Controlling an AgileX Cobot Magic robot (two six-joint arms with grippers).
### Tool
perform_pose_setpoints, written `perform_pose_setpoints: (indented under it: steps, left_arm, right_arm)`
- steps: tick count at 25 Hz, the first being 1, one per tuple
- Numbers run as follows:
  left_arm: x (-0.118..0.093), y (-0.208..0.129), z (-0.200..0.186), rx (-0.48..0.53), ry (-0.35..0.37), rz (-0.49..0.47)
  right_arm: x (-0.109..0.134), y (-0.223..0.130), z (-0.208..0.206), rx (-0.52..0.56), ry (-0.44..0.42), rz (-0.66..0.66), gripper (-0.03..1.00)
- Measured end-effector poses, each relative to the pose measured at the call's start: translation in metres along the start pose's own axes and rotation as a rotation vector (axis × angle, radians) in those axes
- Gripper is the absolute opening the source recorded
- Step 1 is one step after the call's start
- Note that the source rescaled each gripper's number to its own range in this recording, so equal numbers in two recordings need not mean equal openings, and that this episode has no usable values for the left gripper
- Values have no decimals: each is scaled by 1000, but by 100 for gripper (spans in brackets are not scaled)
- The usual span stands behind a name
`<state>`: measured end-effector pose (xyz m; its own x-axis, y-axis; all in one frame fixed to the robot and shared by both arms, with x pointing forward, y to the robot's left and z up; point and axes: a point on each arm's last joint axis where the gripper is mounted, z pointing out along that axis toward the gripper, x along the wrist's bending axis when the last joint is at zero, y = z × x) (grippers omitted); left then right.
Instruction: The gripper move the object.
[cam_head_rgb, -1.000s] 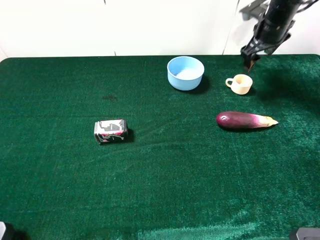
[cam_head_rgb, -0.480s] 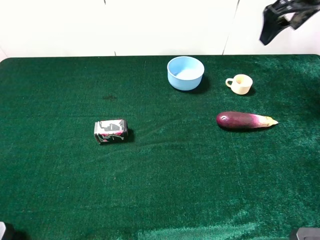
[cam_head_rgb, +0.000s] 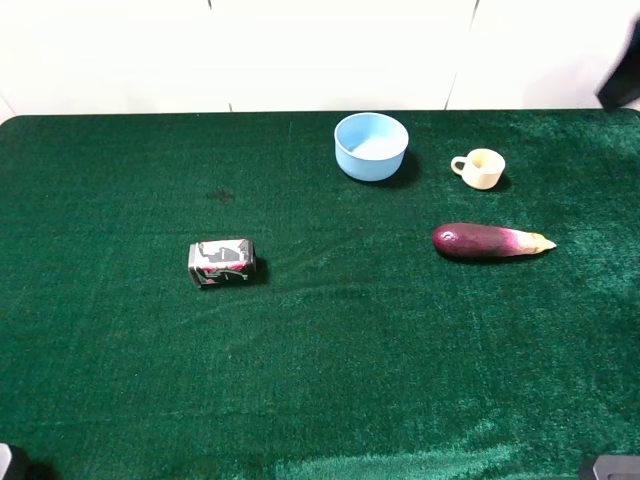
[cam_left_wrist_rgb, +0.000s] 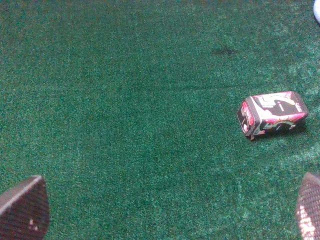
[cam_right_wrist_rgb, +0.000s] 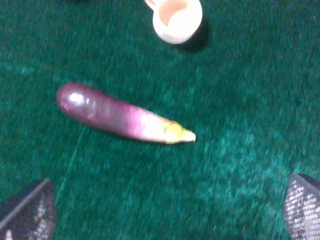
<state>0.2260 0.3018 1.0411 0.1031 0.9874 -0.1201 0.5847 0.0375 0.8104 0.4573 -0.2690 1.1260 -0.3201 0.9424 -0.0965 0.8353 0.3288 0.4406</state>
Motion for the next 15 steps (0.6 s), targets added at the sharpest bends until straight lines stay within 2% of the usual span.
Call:
perform_pose_setpoints:
  steps: [9, 15]
  left_arm:
    - [0, 0, 0, 0, 0, 0]
    - [0, 0, 0, 0, 0, 0]
  right_arm:
    - [28, -102, -46, -195, 19, 50, 100]
    - [43, -160, -54, -339, 22, 76, 100]
